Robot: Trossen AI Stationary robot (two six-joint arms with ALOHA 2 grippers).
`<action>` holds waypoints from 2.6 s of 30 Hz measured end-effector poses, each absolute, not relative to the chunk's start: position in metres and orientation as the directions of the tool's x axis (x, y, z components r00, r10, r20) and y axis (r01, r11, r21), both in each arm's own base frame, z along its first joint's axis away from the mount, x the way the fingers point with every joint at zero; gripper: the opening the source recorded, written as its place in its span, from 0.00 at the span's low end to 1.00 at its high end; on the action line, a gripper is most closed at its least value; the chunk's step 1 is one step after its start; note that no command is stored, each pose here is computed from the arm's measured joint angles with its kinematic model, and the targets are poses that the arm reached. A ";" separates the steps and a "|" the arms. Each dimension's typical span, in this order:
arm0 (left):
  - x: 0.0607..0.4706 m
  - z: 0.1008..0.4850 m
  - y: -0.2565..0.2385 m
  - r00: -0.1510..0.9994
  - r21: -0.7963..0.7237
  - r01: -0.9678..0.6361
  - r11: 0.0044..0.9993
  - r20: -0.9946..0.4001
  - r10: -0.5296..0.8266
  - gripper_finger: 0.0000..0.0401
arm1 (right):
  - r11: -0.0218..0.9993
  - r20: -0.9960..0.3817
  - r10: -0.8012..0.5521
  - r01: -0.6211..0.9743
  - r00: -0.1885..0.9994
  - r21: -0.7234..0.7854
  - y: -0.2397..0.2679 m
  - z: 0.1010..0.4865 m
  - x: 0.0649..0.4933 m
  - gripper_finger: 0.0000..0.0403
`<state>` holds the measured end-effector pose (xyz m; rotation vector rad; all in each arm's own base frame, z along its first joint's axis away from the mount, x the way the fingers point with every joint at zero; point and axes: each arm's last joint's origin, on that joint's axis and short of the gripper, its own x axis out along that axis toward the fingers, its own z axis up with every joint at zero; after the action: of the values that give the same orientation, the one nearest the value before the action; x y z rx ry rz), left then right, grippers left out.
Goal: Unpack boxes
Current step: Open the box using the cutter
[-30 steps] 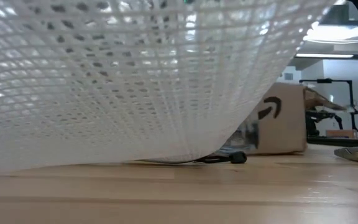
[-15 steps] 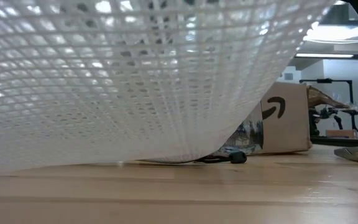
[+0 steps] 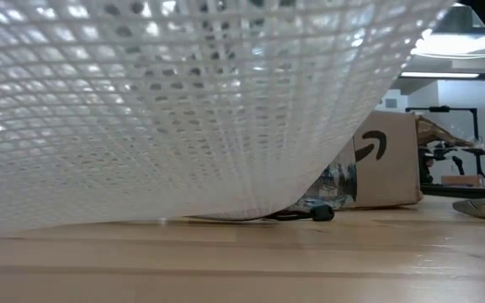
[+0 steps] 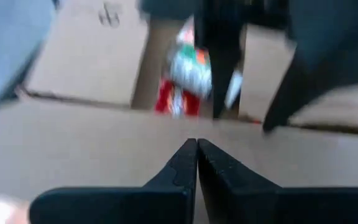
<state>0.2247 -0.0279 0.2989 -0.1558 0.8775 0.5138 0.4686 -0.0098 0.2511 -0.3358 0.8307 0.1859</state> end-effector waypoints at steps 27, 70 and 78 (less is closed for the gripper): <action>0.226 0.161 -0.027 0.741 -0.237 -0.532 0.813 -0.594 0.312 0.00 | 0.964 -0.966 0.128 -0.255 0.225 0.069 -0.004 0.242 0.414 0.52; 0.349 0.240 0.031 0.651 0.031 -0.469 0.883 -0.664 0.369 0.00 | 0.801 -0.767 -0.375 -0.235 0.520 -0.551 -0.134 0.214 0.359 0.50; 0.349 0.240 0.032 0.652 0.028 -0.471 0.882 -0.662 0.370 0.00 | 0.772 -0.721 -0.436 -0.187 0.539 -0.607 -0.144 0.198 0.354 0.44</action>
<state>0.3491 0.0316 0.2402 -0.1515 0.7154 0.4793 0.3537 -0.1437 0.1981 -0.7012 1.0118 -0.1637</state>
